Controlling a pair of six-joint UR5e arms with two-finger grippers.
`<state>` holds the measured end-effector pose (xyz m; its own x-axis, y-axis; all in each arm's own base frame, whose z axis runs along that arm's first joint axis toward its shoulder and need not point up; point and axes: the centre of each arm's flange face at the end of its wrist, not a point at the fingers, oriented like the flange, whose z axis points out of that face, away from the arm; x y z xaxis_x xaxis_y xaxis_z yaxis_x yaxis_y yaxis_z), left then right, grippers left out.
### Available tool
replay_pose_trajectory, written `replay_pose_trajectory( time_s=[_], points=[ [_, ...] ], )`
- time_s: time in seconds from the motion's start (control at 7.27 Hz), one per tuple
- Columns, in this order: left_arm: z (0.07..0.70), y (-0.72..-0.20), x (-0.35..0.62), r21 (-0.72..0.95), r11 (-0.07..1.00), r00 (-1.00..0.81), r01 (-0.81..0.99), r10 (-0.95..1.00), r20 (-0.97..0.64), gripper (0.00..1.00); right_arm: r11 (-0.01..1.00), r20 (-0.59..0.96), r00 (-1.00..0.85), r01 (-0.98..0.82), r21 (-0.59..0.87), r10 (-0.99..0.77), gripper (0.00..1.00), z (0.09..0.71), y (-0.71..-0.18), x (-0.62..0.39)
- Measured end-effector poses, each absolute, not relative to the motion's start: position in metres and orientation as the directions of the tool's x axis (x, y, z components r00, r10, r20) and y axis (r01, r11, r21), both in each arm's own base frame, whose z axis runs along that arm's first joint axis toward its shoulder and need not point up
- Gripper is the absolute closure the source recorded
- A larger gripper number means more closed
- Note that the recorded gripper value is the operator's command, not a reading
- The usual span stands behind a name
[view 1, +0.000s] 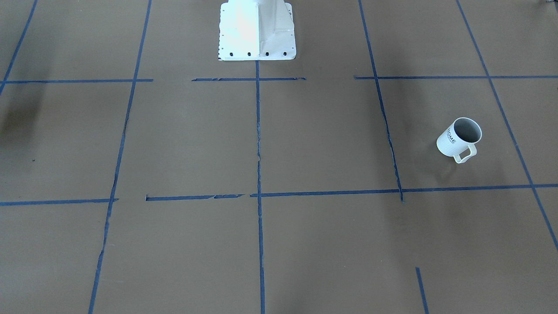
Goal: Left arm hands cup to right arm to dump lemon
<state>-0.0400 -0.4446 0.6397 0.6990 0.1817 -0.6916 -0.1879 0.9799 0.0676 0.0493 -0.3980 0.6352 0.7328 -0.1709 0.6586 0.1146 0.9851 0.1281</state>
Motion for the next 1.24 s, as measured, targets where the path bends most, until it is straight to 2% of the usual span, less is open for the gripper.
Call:
replay_pose_trajectory(
  time_s=[0.69, 1.24],
  points=[
    [0.633, -0.446, -0.039, 0.088, 0.978, 0.703, -0.189, 0.198, -0.683, 0.00, 0.984, 0.658, 0.732, 0.116, 0.135, -0.176, 0.00, 0.632, -0.401, 0.048],
    [0.594, -0.488, -0.034, 0.191, 0.964, 0.694, -0.186, 0.267, -0.669, 0.00, 0.984, 0.659, 0.730, 0.116, 0.137, -0.178, 0.00, 0.631, -0.403, 0.048]
  ],
)
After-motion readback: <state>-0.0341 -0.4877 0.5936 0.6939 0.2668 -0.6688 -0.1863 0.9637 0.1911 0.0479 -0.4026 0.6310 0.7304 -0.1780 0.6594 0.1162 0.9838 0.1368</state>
